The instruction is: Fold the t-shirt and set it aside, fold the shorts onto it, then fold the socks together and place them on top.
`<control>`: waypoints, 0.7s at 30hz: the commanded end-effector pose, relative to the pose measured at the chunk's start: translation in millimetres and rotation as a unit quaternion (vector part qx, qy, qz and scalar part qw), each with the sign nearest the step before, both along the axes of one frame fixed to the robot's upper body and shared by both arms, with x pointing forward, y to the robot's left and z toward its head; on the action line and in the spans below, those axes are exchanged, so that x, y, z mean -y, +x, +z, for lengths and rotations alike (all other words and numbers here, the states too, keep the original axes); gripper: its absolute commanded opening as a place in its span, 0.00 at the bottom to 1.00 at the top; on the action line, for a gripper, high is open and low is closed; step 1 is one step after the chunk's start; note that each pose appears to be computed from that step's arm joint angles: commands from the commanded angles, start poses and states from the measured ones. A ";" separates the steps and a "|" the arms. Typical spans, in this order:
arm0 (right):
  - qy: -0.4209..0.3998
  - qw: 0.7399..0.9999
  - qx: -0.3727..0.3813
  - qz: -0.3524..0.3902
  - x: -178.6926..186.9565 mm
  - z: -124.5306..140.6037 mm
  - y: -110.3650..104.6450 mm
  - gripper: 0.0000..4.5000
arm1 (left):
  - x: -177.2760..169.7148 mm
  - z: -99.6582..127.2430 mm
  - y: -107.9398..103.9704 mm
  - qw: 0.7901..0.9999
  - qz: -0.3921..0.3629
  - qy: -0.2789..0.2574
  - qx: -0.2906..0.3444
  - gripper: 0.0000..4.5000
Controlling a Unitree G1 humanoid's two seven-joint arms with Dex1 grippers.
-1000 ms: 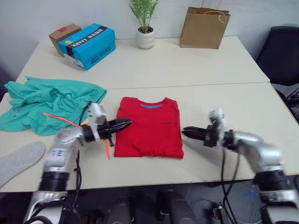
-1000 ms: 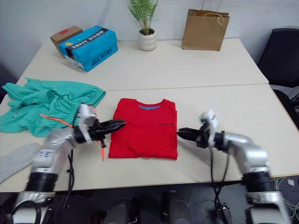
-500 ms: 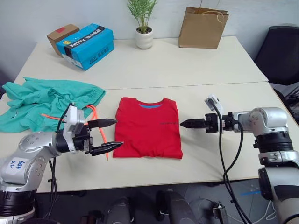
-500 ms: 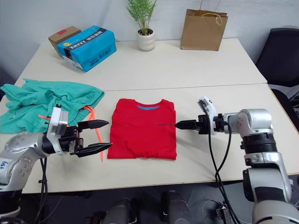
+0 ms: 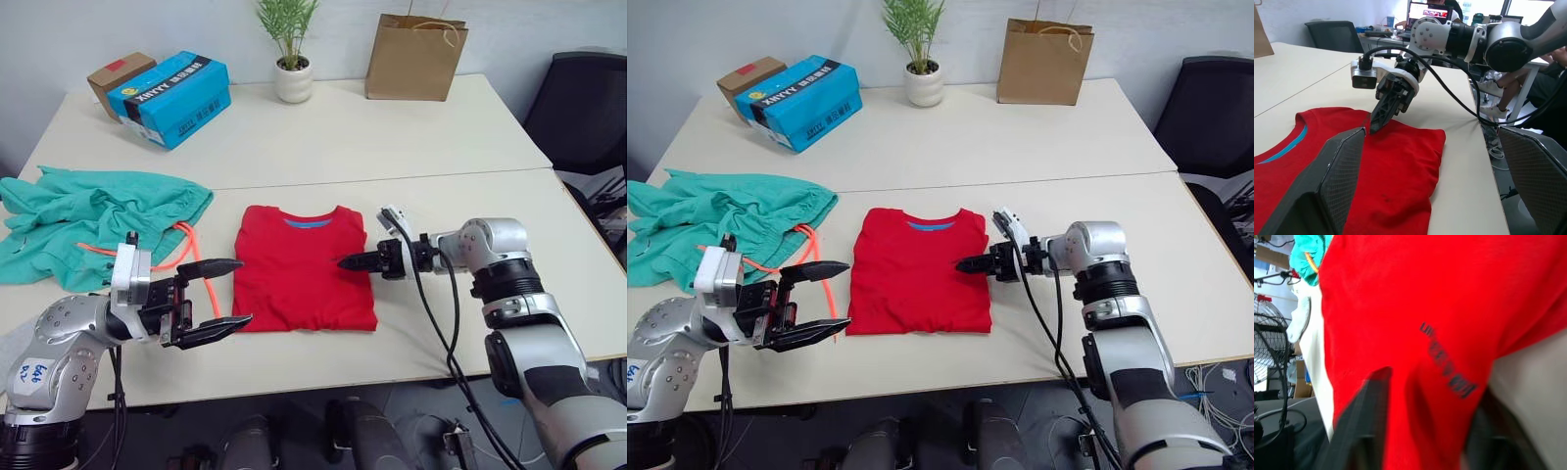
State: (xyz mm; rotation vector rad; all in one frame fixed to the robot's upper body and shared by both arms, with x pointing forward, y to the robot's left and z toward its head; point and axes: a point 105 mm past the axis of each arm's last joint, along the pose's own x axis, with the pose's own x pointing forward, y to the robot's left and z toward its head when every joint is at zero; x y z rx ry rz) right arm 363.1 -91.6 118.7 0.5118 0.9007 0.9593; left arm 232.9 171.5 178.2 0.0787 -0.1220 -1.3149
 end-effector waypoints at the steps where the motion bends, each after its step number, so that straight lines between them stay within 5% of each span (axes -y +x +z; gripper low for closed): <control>1: -0.024 0.999 -0.006 -0.032 24.3 -11.7 1.1 0.05 | -4.9 -1.6 2.7 1.000 0.007 0.013 0.007 1.00; 11: -0.093 0.991 0.043 -0.084 123.3 8.2 -16.5 0.01 | 1.9 -9.7 9.5 1.000 -0.002 0.011 0.003 1.00; 21: -0.277 0.943 0.102 -0.154 260.9 15.1 -45.2 0.01 | 16.0 11.0 13.5 0.999 -0.035 -0.008 0.035 1.00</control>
